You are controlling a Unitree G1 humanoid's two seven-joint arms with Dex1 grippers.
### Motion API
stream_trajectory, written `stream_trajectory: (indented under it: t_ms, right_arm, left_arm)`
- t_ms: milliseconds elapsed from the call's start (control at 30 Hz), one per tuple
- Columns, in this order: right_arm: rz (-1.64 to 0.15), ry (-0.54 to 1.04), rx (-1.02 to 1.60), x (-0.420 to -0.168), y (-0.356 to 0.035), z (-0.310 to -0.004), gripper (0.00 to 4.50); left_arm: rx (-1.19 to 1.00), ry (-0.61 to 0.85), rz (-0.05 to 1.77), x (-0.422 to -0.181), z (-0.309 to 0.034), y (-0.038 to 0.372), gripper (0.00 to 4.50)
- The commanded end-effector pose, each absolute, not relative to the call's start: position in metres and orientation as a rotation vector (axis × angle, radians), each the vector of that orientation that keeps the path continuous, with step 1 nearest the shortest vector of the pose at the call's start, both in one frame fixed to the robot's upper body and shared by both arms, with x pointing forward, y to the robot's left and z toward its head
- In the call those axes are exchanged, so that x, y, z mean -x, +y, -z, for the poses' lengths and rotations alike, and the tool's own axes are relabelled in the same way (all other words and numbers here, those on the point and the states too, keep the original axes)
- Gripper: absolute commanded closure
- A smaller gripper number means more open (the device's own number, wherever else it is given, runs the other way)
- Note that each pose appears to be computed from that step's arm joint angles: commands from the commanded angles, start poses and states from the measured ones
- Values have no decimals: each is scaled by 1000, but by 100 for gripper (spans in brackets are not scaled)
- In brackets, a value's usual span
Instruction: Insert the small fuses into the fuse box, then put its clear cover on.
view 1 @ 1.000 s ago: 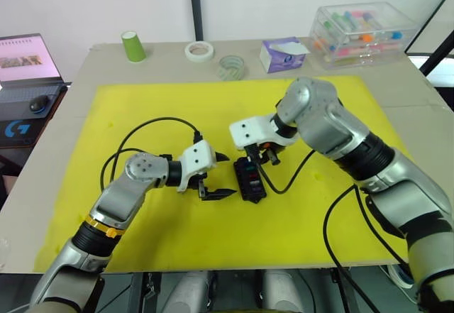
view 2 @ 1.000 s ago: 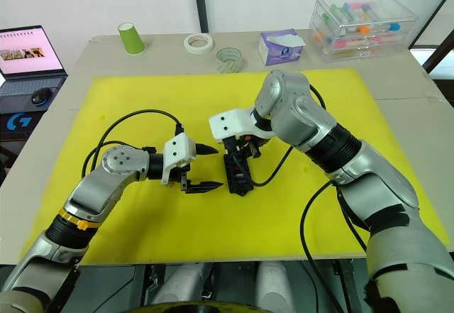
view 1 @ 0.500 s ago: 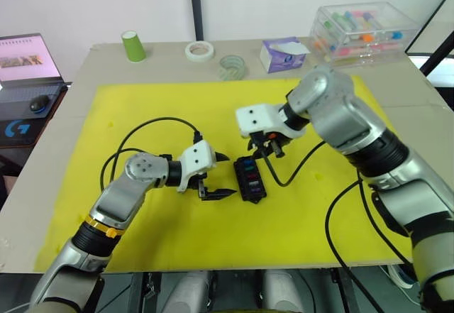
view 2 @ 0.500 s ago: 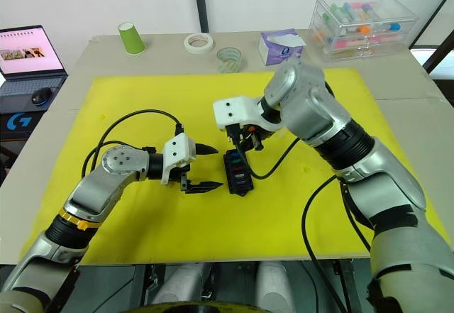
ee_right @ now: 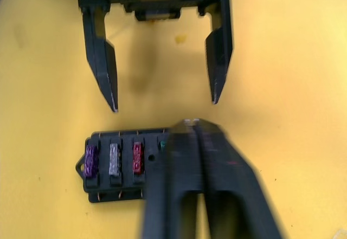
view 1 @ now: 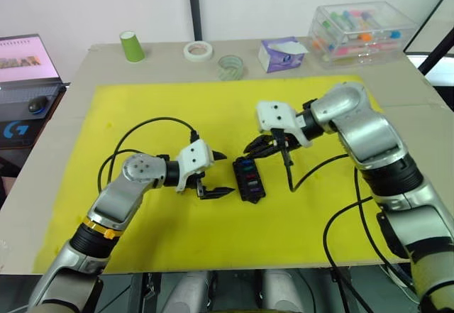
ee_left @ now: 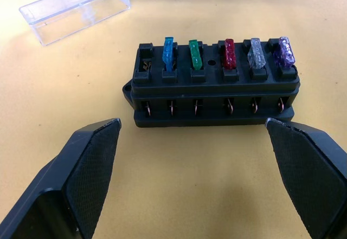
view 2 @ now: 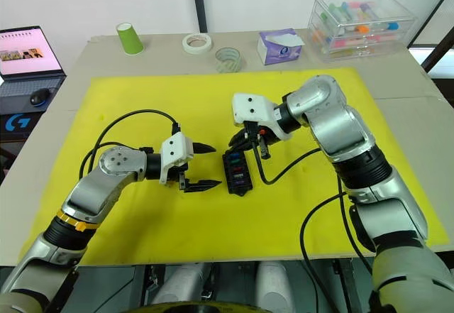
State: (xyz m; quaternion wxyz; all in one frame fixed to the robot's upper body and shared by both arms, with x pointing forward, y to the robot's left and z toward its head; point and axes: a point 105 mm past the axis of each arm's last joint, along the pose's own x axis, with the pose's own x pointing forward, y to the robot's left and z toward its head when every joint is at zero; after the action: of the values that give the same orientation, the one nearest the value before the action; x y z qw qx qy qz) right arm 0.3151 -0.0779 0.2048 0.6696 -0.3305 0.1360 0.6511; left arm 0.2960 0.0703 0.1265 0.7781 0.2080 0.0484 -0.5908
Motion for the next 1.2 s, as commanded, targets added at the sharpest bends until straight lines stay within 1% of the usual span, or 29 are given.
stream_trajectory:
  t_ms: [33,167,300,367,600,1133,1200]
  right_arm:
    - [-1441,278,692,-317,-77,-212,449]
    - [-1472,295,650,-312,-77,-202,449]
    - [-1422,290,604,-323,-77,-194,449]
    - [-1404,313,591,-326,-79,-190,449]
    - [-1448,362,533,-321,-81,-179,449]
    - [-1434,444,517,-326,-85,-155,449]
    - [-1439,491,540,-324,-87,-143,449]
  left_arm:
    - [-449,63,1265,-295,-137,73,0]
    - [-445,63,1261,-296,-137,73,0]
    - [-443,62,1258,-296,-137,73,0]
    - [-441,61,1257,-296,-138,72,0]
    - [-450,65,1258,-295,-137,72,0]
    - [-457,71,1261,-295,-136,74,0]
    - [-458,71,1261,-295,-136,74,0]
